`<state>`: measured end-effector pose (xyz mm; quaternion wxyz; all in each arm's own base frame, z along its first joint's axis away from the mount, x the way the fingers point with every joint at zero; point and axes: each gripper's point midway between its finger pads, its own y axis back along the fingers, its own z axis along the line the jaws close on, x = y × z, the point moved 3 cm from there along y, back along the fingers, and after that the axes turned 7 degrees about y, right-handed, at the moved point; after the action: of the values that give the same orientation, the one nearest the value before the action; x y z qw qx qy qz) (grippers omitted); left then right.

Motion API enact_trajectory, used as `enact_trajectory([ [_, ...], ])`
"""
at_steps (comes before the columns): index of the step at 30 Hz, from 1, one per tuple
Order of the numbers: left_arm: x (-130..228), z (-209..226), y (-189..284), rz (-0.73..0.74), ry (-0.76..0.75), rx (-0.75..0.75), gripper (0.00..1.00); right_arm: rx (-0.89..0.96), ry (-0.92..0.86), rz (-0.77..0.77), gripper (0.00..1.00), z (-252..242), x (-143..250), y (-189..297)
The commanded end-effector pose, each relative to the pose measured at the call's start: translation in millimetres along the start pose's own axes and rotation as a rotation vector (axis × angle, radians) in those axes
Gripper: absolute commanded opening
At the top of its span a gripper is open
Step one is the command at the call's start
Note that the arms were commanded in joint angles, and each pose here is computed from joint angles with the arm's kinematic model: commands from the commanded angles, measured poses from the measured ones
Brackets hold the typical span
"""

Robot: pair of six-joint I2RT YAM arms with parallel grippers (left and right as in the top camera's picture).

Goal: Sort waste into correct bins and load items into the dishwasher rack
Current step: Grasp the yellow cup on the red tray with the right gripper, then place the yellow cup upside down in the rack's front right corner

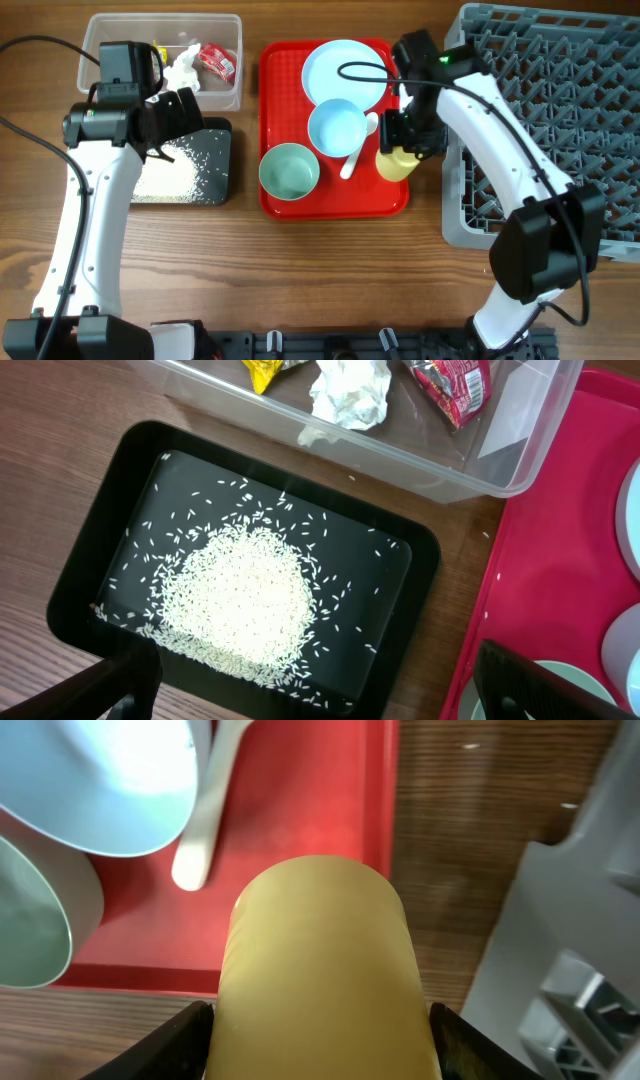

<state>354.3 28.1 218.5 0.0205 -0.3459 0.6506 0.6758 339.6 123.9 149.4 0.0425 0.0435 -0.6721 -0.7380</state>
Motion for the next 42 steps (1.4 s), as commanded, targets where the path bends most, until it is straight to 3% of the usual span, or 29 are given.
enact_trajectory([
  [1, -5, 3, 4, -0.021, 0.024, -0.008, 1.0, -0.042, -0.026, -0.139, 0.39, -17, 6, 54],
  [5, -5, 3, 4, -0.021, 0.024, -0.008, 1.0, -0.033, -0.116, -0.285, 0.39, -63, 37, 117],
  [7, -5, 3, 4, -0.021, 0.024, -0.008, 1.0, 0.005, -0.244, -0.319, 0.39, -111, 58, 136],
  [13, -5, 3, 4, -0.021, 0.024, -0.008, 1.0, 0.071, -0.727, -0.292, 0.35, -262, 111, 130],
  [19, -5, 3, 4, -0.021, 0.024, -0.008, 1.0, 0.144, -1.07, -0.313, 0.35, -345, 152, 118],
  [27, -5, 3, 4, -0.021, 0.024, -0.008, 1.0, 0.132, -1.203, -0.079, 0.34, -394, 176, 46],
  [35, -5, 3, 4, -0.021, 0.024, -0.008, 1.0, 0.167, -1.221, -0.086, 0.33, -409, 174, 34],
  [38, -5, 3, 4, -0.021, 0.024, -0.008, 1.0, 0.08, -1.186, -0.17, 0.31, -407, 156, 40],
  [42, -5, 3, 4, -0.021, 0.024, -0.008, 1.0, 0.119, -1.181, -0.216, 0.31, -416, 153, 57],
])
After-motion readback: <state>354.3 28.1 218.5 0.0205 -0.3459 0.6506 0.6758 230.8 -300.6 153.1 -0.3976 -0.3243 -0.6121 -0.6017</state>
